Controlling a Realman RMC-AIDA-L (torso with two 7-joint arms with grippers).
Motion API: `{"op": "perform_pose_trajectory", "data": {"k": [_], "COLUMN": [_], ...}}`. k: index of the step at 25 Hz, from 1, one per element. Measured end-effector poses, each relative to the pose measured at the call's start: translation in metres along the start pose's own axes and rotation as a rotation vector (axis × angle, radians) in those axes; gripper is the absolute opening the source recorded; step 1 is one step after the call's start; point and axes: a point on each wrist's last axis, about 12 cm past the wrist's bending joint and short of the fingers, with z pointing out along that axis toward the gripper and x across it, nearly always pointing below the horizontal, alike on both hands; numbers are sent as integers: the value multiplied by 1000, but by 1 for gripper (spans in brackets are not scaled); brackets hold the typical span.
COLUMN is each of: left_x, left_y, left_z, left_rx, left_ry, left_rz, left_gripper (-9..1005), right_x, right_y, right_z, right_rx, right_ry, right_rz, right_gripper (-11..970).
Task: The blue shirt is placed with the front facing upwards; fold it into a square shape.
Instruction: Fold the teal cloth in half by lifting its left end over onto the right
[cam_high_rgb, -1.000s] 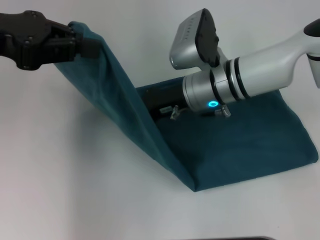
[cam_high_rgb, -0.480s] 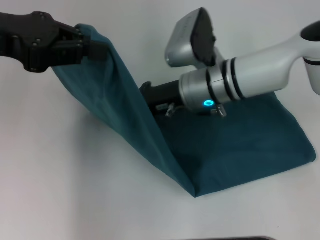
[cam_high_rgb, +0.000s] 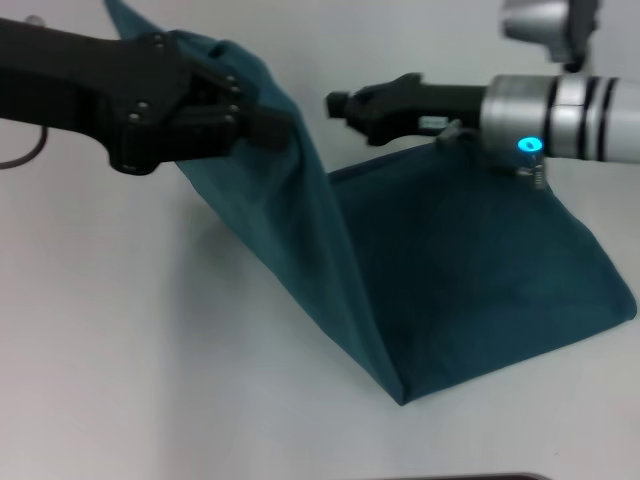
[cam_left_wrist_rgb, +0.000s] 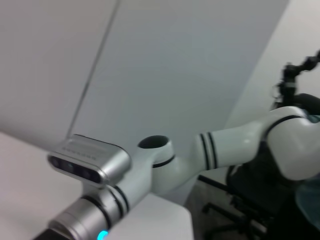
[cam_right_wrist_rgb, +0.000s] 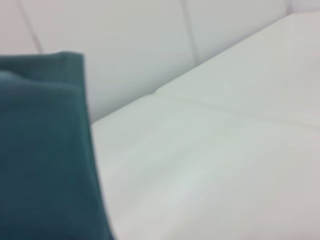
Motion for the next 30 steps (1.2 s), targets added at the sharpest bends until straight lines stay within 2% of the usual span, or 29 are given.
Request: {"op": "perform_pose_trajectory", "data": {"k": [7, 12, 17, 24, 30], "left_x": [-12, -14, -15, -16, -20], "left_y": [0, 3, 6, 6, 5], "left_z": [29, 46, 55, 57, 70], "left_rx": [84, 120, 141, 143, 174], "left_ry": [17, 27, 35, 39, 37], "left_rz": [43, 59, 61, 64, 75], "left_gripper": [29, 29, 29, 29, 29], "right_x": [10, 16, 20, 21, 19], "right_y": [-23, -28, -28, -26, -27], "right_z": [-42, -57, -61, -58, -59], "right_rx": [102, 131, 139, 133, 140], "right_ry": [-104, -144, -151, -154, -167], "right_rz": [82, 114, 125, 130, 135], "right_gripper": [37, 39, 41, 45, 48]}}
